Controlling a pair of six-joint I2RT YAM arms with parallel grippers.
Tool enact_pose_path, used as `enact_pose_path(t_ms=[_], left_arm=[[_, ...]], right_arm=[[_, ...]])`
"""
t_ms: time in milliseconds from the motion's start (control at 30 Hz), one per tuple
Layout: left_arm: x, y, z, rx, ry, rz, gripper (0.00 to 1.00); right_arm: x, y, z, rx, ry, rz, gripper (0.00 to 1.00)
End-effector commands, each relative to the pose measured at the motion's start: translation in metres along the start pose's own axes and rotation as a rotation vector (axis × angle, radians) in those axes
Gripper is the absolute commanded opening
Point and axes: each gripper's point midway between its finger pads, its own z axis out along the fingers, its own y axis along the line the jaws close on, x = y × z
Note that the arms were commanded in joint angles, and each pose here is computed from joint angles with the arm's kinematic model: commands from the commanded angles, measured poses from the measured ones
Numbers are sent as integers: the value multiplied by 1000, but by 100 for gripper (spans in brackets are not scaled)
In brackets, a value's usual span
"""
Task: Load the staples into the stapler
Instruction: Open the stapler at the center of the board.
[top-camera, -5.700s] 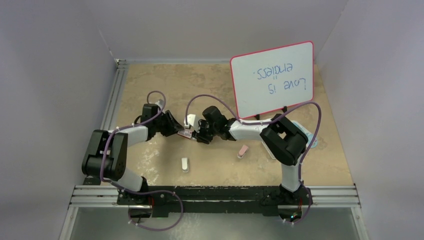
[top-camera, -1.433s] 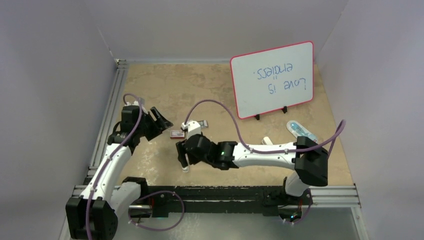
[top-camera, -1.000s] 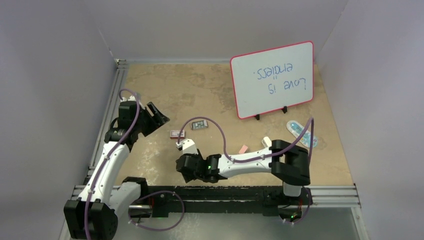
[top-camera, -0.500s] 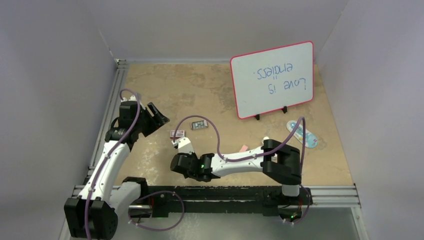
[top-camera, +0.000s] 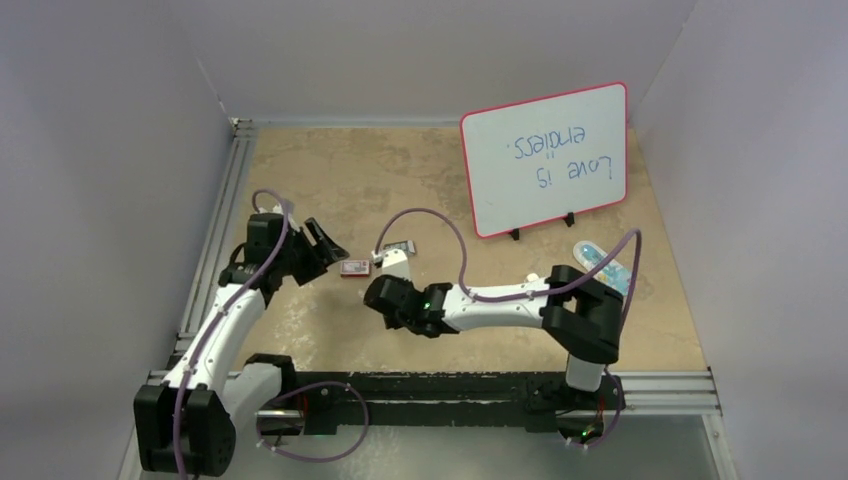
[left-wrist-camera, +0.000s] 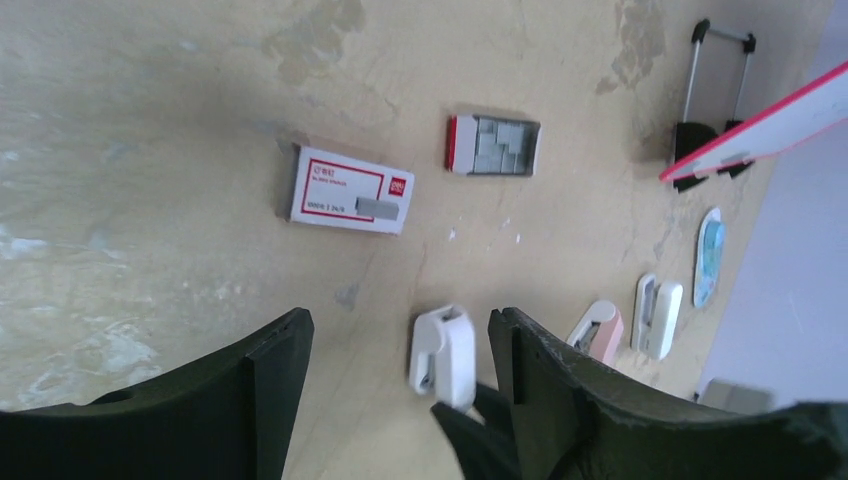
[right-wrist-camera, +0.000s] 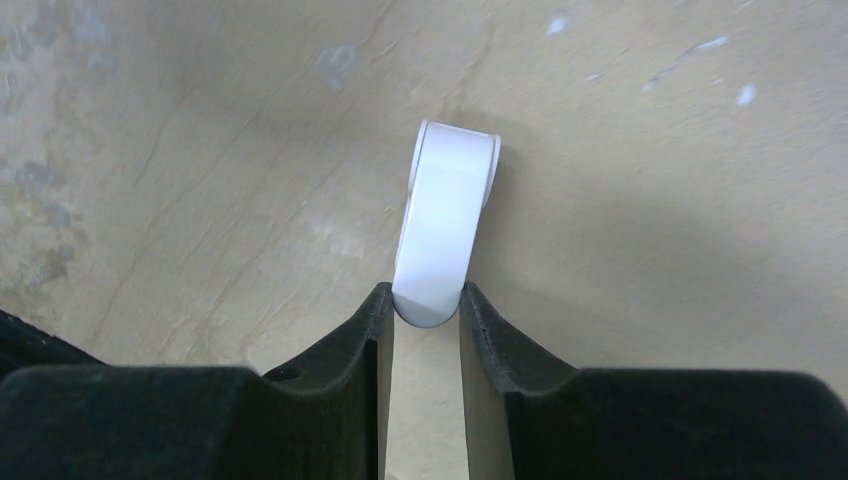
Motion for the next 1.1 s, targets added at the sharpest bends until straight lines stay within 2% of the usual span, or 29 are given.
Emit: enact_pose_path(t_ms=[0, 100, 267, 467, 600, 767, 1067], left_arm=[[20, -22, 9, 180, 89, -1, 69], [40, -28, 19, 267, 203, 0, 71], [66, -39, 33, 374, 328, 11, 61], [95, -45, 47, 392, 389, 75, 58], [108, -40, 54, 413, 430, 45, 55], [116, -41, 58, 440, 461, 24, 43], [122, -37, 69, 449, 467, -31, 36]], right_arm=[[-44, -3, -13, -96, -96, 96, 23], [-54, -11, -14, -124, -116, 149, 24], [-59, -17, -14, -167, -126, 243, 24], [-64, -25, -16, -241, -125, 331, 23], [-65, -27, -17, -279, -115, 353, 23], [-64, -28, -17, -302, -105, 378, 23], [-69, -25, -20, -359, -103, 412, 24]])
